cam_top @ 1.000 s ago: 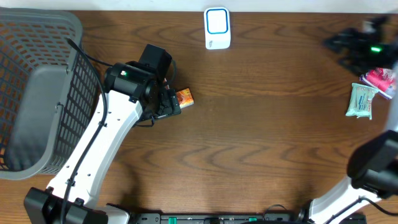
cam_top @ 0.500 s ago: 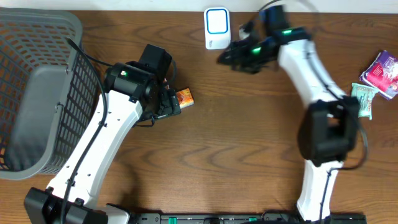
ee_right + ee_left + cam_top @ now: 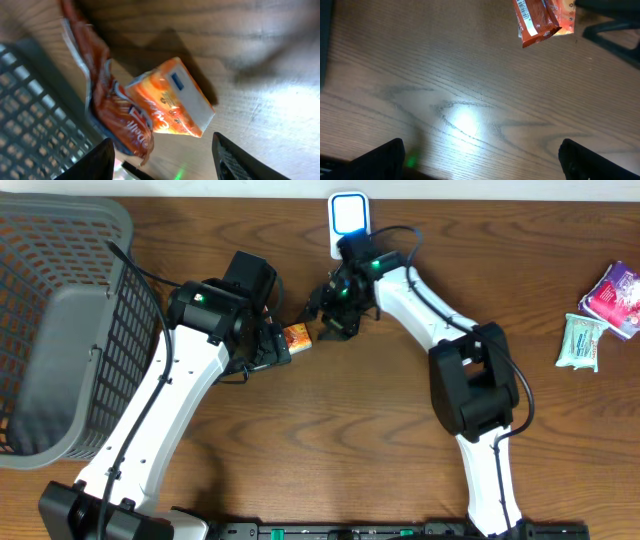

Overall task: Scan the item barcode
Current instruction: 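Reach the right gripper to the orange packs near the left gripper, then grasp the small orange box pack with the right gripper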

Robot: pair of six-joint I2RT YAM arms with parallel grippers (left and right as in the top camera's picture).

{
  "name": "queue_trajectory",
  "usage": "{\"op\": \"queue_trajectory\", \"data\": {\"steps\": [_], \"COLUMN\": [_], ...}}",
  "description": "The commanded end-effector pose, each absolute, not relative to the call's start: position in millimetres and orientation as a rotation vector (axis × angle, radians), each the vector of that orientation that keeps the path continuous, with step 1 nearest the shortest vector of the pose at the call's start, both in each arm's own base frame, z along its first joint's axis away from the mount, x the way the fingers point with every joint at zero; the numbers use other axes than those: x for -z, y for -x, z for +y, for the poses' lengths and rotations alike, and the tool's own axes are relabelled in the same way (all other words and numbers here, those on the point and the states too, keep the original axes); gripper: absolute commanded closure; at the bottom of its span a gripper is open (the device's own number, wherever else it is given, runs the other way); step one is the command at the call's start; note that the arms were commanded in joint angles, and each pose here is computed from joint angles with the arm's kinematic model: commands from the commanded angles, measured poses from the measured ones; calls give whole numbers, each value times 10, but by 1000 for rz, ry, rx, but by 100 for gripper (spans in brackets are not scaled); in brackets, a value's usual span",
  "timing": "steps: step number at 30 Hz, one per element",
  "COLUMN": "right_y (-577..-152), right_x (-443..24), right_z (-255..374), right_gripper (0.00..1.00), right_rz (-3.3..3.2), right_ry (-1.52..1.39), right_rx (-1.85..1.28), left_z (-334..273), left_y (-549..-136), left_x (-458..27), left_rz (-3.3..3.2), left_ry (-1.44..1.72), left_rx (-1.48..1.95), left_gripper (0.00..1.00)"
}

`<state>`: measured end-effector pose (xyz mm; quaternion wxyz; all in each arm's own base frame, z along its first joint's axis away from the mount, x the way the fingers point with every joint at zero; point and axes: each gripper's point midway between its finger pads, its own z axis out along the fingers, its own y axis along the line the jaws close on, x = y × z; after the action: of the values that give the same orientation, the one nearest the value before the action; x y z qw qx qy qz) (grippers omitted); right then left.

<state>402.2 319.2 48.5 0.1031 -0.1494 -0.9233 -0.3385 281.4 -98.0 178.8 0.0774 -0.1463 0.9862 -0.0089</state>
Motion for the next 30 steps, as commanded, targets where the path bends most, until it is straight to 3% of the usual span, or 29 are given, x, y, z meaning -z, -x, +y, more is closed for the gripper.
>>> {"op": "queue_trajectory", "data": {"steps": [1,11,23,30], "right_y": [-3924,-3849,-3888,-4027], "right_x": [-223,-114,-26,33], "right_z": [3231,3332,3226,2964], "right_gripper": [42,48,56,81], "right_rz": [-2686,-2680,-2785,-2950], "right_ry": [657,912,932,694], "right_rx": [834,684,584,540], "left_z": [-966,-966,-966,-967], "left_y": [-2813,-2813,-2813,-2813], "left_x": [-1770,-1771,-1770,-1770], "left_rz": [2963,2963,2963,2963], "left_ry": [416,415,416,416], "left_rx": [9,10,9,10], "left_gripper": [2,2,2,2]}}
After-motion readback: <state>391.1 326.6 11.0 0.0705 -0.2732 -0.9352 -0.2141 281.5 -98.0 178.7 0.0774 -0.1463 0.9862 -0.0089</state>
